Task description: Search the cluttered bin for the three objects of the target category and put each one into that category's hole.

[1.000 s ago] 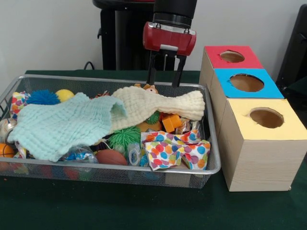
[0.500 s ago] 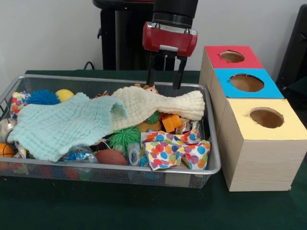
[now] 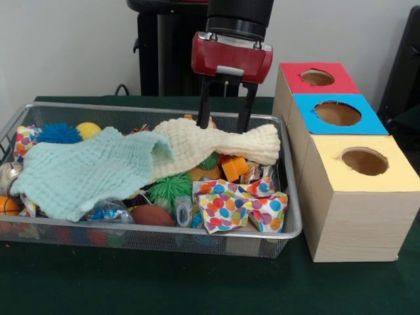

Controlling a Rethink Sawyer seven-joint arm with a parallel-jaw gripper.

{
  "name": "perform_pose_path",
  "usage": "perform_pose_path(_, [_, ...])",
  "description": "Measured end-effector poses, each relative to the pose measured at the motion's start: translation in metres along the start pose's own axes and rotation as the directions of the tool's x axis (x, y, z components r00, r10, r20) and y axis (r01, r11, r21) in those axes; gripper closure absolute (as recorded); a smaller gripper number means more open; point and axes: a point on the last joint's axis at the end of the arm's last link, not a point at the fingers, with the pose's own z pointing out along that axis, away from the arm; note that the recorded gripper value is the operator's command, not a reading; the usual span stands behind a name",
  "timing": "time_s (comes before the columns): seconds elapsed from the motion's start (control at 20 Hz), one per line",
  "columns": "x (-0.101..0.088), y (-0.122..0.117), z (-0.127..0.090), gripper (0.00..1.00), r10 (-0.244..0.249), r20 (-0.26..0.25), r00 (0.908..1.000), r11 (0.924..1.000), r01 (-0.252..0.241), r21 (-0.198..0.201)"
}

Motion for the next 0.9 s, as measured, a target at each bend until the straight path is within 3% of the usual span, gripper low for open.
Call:
perform_pose_path(0.35, [-0.024,-0.003,0.013,0.0,-0.003,0.038,0.9993,1.0,0.003,0.007])
perform_pose_path(0.65, [-0.032,-0.005,0.025,0.0,0.001,0.055,0.9985,1.0,-0.001,0.005])
perform_pose_path(0.9, [-0.038,-0.008,0.04,0.0,0.013,0.104,0.9944,0.9999,-0.014,0.004])
